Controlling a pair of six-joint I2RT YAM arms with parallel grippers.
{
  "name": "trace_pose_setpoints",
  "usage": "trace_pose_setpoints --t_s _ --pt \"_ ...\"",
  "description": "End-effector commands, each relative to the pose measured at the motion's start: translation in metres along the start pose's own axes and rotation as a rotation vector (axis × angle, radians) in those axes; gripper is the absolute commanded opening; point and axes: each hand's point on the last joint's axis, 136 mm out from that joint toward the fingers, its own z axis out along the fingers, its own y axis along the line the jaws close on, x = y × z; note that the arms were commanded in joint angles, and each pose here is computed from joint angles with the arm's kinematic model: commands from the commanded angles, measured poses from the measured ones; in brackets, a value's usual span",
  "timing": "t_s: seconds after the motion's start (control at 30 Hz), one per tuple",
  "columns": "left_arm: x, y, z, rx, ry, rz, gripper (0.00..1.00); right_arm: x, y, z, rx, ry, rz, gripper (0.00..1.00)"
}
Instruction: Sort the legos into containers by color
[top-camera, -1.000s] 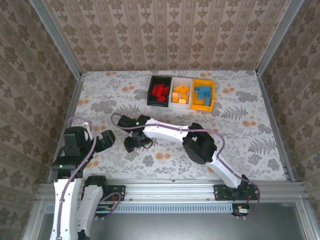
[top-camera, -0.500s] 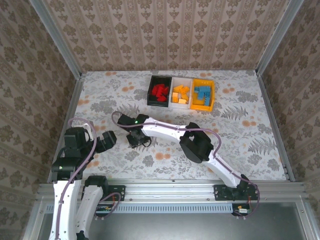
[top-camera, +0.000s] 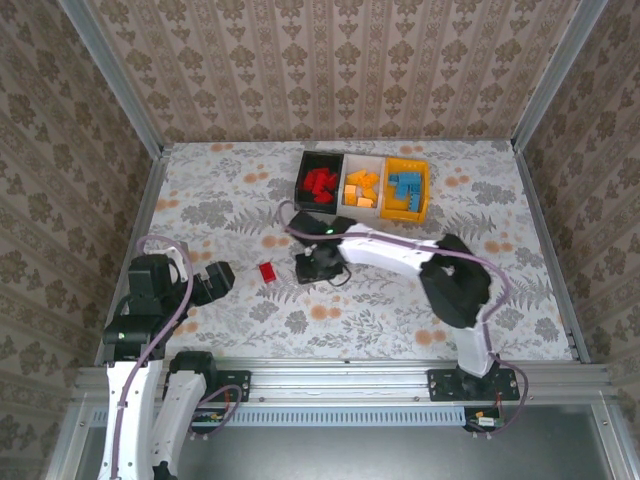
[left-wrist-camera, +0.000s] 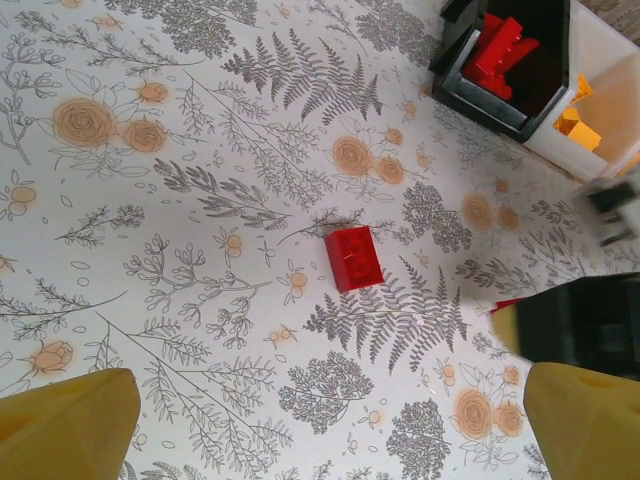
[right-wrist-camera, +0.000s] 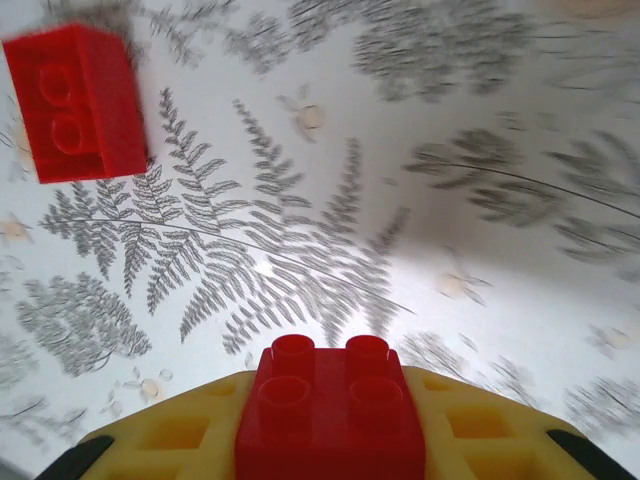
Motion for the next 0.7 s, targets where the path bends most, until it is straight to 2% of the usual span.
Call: trace_pose_setpoints --t_s 0.0,0.33,0.47,0.67 --pt "-0.005 -0.010 -0.005 0.049 -0.022 0.022 1.00 -0.026 0.008 -0.051 -0.240 -0.098 0.116 0.33" --pt "-0.001 -0.021 0.003 0.115 0.021 0.032 1.00 -0.101 -0.014 -0.177 -0.511 -0.287 0.209 0.33" --pt "0.000 -0.025 0.006 0.140 0.032 0.039 1.00 -0.133 -0.015 -0.204 -0.547 -0.350 0.198 0.33" --pt "0.003 -0.030 0.009 0.173 0.055 0.044 1.00 -0.169 -0.016 -0.210 -0.520 -0.373 0.187 0.33"
